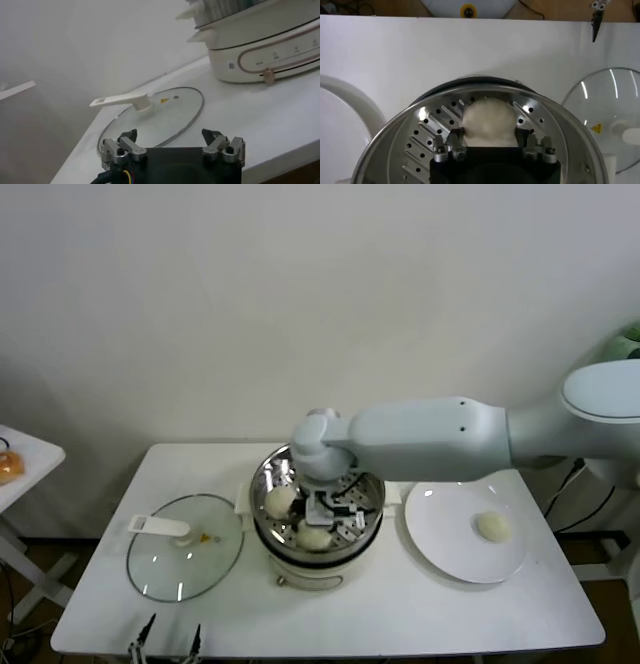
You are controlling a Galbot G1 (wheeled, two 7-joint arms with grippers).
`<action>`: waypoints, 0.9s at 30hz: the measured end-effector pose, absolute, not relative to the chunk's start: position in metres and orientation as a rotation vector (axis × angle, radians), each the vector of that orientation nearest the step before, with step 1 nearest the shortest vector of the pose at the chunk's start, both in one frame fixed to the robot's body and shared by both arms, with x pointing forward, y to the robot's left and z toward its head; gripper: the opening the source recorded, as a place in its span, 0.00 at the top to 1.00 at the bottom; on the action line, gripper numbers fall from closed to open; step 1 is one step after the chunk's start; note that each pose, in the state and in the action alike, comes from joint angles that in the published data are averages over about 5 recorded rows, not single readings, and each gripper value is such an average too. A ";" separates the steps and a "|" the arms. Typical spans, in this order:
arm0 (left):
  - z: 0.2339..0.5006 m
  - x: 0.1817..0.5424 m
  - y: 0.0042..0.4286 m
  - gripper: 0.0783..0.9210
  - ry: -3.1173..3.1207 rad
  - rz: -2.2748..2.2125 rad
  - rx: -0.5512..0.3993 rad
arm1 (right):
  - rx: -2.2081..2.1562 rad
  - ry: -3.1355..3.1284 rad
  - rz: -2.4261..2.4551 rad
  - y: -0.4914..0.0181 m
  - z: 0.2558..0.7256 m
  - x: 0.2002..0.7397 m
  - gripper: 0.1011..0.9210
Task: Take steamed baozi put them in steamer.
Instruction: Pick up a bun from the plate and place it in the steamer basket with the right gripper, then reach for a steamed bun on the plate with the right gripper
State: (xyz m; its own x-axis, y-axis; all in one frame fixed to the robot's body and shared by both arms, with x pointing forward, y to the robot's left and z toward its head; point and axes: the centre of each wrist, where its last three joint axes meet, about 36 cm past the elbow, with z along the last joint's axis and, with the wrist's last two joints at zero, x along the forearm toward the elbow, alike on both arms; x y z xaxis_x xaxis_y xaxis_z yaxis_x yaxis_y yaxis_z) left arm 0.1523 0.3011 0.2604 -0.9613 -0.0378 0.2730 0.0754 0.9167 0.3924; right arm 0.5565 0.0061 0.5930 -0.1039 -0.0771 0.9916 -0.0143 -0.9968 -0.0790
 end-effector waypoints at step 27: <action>0.262 0.155 0.301 0.12 -2.807 -0.587 -0.039 | -2.379 0.828 -2.502 -0.146 0.662 0.614 0.12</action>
State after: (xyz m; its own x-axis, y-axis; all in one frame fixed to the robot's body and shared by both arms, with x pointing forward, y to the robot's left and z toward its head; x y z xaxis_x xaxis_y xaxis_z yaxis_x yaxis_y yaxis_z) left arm 0.1549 0.3011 0.2615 -0.9624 -0.0293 0.2700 0.0813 0.9175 0.3894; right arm 0.6145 -0.1459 0.6615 -0.0565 -0.0194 0.9982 -0.5799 -0.8133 -0.0487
